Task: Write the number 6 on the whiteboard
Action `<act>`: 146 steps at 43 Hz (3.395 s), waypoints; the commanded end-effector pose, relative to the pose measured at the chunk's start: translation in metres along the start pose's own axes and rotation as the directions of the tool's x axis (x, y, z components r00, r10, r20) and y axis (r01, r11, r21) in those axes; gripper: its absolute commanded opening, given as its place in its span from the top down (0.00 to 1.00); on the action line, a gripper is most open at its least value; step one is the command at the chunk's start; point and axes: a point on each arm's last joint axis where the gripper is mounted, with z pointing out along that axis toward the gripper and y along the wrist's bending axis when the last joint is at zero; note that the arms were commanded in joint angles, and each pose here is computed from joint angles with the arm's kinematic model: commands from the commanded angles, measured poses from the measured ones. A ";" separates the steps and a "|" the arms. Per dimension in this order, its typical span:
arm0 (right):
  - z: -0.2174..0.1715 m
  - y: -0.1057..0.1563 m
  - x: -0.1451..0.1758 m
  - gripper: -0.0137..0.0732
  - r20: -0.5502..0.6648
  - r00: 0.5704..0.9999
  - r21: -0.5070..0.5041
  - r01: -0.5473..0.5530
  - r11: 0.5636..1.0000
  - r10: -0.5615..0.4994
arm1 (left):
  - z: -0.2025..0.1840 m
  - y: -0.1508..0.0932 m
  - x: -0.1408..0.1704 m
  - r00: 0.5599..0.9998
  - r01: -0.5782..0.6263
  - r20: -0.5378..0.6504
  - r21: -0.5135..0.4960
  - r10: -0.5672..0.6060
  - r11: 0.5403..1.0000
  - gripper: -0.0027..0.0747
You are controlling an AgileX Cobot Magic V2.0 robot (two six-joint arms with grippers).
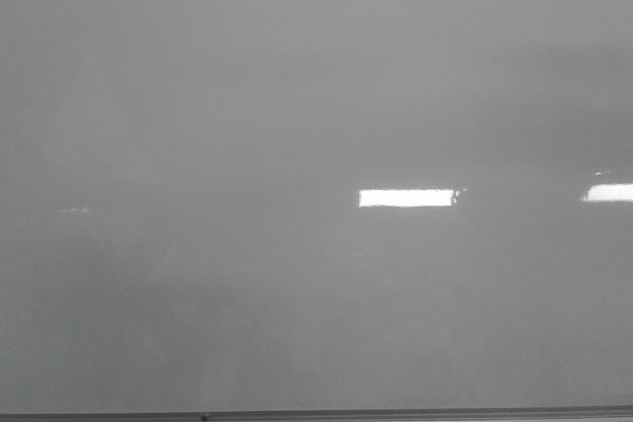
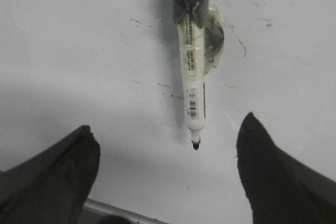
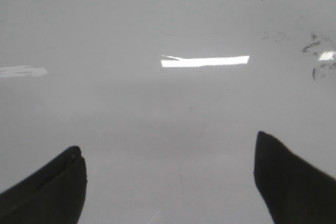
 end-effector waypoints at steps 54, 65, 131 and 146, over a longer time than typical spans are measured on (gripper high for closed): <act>0.004 0.002 -0.020 0.08 0.036 0.999 -0.002 0.009 1.000 -0.009 | -0.003 -0.049 -0.042 0.952 -0.297 -0.046 0.113 0.303 0.948 0.98; 0.026 0.023 -0.037 0.08 -0.123 0.967 -0.188 0.200 0.962 -0.225 | -0.051 -0.131 -0.043 0.650 -0.694 -0.040 0.375 0.759 0.614 0.98; 0.055 0.190 -0.033 0.91 -0.007 0.683 -0.862 0.366 0.351 -0.730 | -0.159 -0.235 0.032 0.043 -0.910 0.622 0.347 0.781 -0.227 0.72; 0.068 0.134 -0.030 0.91 -0.121 0.677 -0.758 0.409 0.508 -0.726 | -0.160 -0.236 0.032 0.061 -0.910 0.632 0.353 0.773 -0.217 0.31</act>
